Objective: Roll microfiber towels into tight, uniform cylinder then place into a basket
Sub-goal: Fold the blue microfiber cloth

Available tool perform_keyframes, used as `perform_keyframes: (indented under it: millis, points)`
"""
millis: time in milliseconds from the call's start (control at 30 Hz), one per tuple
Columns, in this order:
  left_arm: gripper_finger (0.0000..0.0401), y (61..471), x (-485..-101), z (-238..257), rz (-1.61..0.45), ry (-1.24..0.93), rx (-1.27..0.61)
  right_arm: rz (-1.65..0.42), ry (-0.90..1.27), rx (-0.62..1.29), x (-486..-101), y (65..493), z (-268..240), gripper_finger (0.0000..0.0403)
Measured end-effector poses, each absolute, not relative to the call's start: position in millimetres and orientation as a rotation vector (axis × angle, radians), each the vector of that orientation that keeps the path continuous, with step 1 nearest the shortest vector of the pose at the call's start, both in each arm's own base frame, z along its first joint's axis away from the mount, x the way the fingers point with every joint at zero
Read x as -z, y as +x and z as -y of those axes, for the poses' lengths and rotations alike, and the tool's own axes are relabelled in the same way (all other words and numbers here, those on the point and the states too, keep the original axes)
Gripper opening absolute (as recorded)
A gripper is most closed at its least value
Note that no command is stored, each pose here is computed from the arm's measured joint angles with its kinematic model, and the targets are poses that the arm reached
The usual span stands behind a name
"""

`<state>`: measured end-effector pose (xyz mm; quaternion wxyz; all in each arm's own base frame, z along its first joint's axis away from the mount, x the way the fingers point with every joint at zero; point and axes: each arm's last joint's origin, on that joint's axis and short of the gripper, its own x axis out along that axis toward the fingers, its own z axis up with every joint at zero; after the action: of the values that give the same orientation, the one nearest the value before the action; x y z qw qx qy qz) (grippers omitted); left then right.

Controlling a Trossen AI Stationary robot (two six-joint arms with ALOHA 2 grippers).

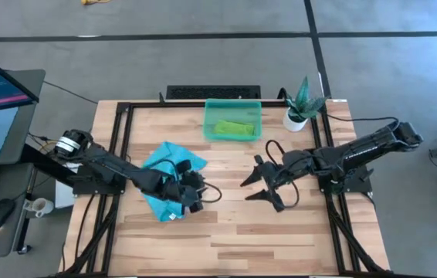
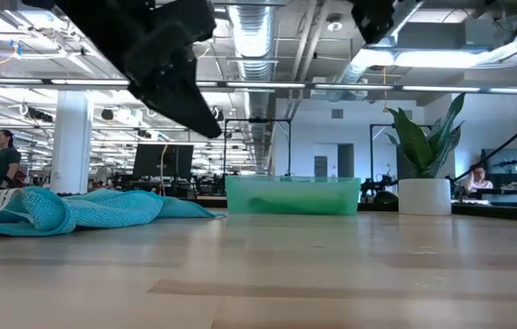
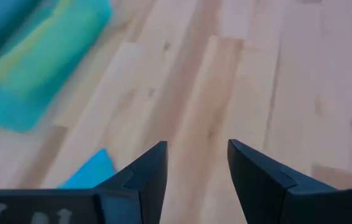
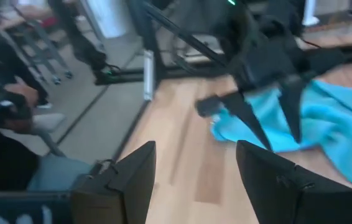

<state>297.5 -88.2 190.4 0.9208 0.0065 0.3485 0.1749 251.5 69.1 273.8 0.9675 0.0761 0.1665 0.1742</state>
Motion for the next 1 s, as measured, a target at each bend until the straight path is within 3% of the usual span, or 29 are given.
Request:
perform_keyframes:
  millis: [233, 467, 733, 867, 1000]
  points:
    - [0.016, 306, -185, 110, -0.679, -0.083, -0.192, -0.222, 0.152, -0.461, -274, 260, -99, 0.0244]
    - [0.016, 314, -160, 121, -0.715, -0.039, -0.122, -0.103, 0.105, -0.487, -275, 277, -110, 0.0244]
    - [0.016, 319, -147, 111, -0.785, -0.03, -0.079, -0.234, 0.057, -0.34, -269, 279, -100, 0.0244]
    - [0.016, 308, -146, 104, -0.9, -0.003, -0.132, -0.371, -0.014, -0.182, -254, 278, -90, 0.0244]
    - [0.016, 285, -153, 95, -0.999, 0.005, -0.357, -0.457, -0.03, -0.117, -246, 277, -81, 0.0244]
